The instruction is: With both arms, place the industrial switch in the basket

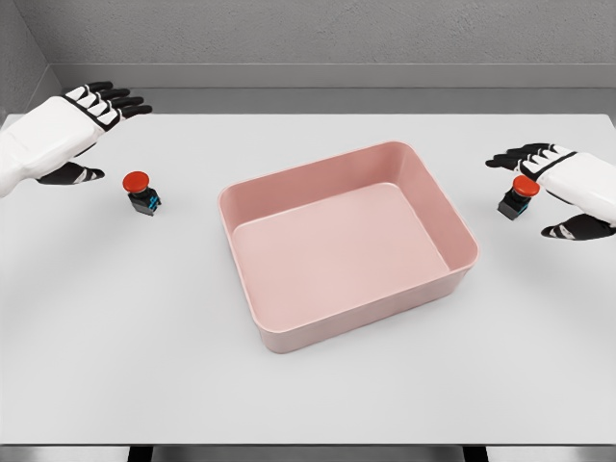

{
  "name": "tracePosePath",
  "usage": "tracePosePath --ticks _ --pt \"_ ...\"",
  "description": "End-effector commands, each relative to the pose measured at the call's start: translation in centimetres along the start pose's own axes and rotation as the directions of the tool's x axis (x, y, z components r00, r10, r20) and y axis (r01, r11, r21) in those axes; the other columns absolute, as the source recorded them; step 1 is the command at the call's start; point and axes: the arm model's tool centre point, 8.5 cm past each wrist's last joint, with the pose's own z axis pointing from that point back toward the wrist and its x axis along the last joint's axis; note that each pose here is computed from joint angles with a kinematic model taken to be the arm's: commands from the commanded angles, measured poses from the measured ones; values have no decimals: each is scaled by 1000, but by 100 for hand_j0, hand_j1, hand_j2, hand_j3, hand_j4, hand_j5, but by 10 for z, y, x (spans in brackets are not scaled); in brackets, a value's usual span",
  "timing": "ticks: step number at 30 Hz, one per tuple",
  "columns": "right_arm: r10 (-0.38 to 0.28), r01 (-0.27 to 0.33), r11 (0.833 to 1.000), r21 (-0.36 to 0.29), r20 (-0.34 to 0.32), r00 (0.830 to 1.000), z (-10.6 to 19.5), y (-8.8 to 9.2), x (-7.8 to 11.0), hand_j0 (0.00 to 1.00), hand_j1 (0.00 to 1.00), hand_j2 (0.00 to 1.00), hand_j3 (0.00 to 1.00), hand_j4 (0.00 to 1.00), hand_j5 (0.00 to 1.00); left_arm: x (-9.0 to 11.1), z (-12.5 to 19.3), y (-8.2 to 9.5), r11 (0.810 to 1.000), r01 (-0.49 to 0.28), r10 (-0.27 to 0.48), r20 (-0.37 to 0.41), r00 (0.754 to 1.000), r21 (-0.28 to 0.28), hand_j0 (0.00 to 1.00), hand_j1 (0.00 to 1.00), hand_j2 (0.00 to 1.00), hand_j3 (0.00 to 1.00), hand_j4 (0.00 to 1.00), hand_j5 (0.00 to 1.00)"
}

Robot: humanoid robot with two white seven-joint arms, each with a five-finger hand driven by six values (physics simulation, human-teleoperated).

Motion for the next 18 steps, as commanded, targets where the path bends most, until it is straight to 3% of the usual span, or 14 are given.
tracePosePath --ticks 1,5,7,9,11,13,14,16,18 --pt "-1 1 1000 -2 -1 1000 0 -1 0 100 100 100 100 100 100 0 0 1 1000 -4 4 -1 1000 5 100 100 100 100 100 100" --pt "0 0 1000 -7 -10 1000 2 -4 -2 100 100 100 100 100 100 0 1 -3 1000 3 -3 -2 1000 -12 100 100 100 100 100 100" --pt "5 -5 1000 -1 -45 999 2 -9 -9 100 100 100 100 100 100 3 2 -9 997 28 -28 8 1000 -73 100 100 100 100 100 100" --pt "-14 30 994 107 -147 989 -1 -7 -19 100 100 100 100 100 100 1 1 -7 992 78 -79 3 997 -95 100 100 100 100 100 100" --pt "-23 52 984 172 -164 986 -6 -7 -20 100 100 100 100 100 100 -6 6 -8 976 157 -160 -8 987 -154 100 100 100 100 100 100" --pt "-41 83 973 215 -192 981 -13 -9 -22 100 100 100 100 100 100 -6 7 -12 967 160 -165 -7 986 -197 100 100 100 100 100 100" --pt "-56 107 959 263 -196 979 -25 -5 -21 100 100 100 100 100 100 -6 7 -14 966 159 -164 -5 986 -203 100 100 100 100 100 100" --pt "-59 107 953 283 -171 984 -47 -3 -16 100 100 100 100 100 100 -3 3 -21 959 167 -170 11 985 -227 100 100 100 100 100 100" --pt "-78 136 951 277 -210 975 -49 -2 -19 100 100 100 100 100 100 -3 -8 -26 952 171 -168 35 985 -252 100 100 100 100 100 100"
